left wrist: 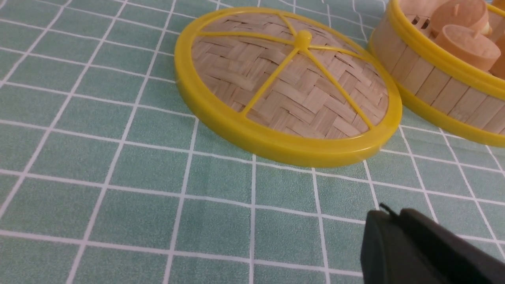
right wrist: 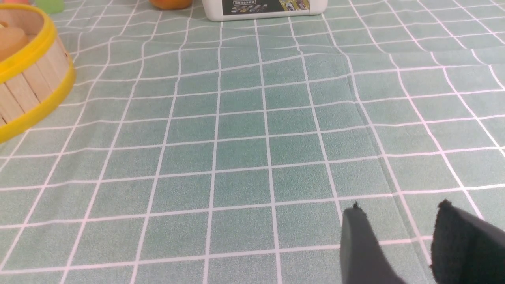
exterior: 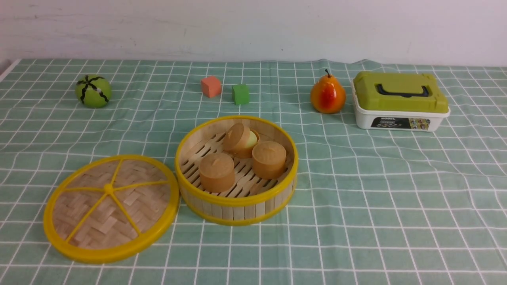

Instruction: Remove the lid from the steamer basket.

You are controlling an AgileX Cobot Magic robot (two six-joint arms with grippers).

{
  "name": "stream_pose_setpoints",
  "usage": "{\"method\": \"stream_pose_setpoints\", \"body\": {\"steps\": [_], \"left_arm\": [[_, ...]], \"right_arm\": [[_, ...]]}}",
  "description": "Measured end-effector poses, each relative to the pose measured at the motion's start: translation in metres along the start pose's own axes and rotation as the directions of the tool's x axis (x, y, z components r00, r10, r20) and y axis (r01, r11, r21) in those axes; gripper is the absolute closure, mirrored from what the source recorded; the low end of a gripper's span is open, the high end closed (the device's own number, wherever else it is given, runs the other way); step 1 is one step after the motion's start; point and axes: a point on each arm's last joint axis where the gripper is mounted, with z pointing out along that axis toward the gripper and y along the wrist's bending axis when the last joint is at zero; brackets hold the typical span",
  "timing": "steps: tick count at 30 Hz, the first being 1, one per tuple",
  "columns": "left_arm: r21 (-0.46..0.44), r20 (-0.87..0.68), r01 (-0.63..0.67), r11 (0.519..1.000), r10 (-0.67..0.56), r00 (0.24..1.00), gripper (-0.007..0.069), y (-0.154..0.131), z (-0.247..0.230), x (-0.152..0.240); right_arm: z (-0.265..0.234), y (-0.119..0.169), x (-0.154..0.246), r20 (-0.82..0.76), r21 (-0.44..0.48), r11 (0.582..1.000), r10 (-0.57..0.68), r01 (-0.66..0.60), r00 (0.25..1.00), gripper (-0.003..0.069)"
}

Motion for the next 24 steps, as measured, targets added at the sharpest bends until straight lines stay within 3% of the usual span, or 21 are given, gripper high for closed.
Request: {"method": "stream_pose_setpoints", "body": {"steps": [24], "left_arm": [[0.0, 0.0, 0.0, 1.0, 0.0, 1.0, 0.0574, 0.0, 0.0, 0.0]], "right_arm": [[0.0, 0.0, 0.0, 0.0, 0.0, 1.0, 0.0, 0.0, 1.0, 0.0418]]}}
